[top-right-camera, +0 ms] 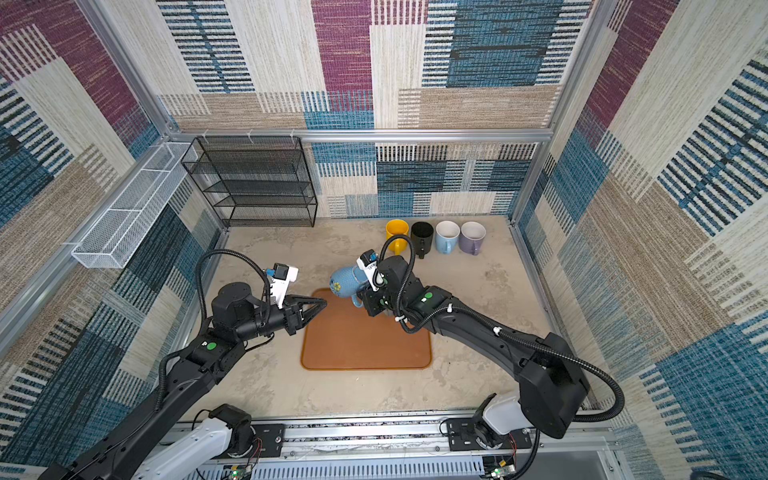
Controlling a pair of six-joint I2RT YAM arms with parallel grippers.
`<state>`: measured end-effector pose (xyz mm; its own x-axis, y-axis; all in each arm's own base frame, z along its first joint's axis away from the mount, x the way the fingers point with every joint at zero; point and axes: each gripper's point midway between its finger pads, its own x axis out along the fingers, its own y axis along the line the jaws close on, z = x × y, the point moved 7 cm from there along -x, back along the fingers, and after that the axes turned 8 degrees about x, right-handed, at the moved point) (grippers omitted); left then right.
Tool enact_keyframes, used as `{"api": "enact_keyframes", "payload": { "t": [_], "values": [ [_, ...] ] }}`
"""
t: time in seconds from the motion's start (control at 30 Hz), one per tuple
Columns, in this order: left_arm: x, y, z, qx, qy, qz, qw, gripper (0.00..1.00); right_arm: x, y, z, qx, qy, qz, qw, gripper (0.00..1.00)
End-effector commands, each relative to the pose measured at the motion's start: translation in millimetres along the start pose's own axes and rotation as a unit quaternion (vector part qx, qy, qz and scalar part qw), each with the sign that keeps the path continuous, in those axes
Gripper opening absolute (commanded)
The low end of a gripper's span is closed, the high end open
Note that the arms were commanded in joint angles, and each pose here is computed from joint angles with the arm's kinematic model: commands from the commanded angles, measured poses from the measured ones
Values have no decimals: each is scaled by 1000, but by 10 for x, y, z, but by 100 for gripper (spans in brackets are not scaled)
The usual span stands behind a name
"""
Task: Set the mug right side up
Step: 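Lift the blue dotted mug with the right gripper toward the left gripper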
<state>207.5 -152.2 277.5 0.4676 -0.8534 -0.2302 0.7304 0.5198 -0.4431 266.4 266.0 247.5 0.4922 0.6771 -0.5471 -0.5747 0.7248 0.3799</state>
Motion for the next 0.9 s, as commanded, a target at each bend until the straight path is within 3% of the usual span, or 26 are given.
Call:
{"api": "enact_keyframes", "payload": {
  "t": [0.0,0.63,0.87],
  "values": [
    [14,-16,50,2,-13,-9,1000,21,-111,145,344,-16,-79,57,995,0],
    [110,-11,108,3,-35,-45,998,21,-407,326,751,-43,-151,171,973,0],
    [145,-11,172,5,-51,-60,997,28,-474,405,772,-53,-151,199,967,0]
  ]
}}
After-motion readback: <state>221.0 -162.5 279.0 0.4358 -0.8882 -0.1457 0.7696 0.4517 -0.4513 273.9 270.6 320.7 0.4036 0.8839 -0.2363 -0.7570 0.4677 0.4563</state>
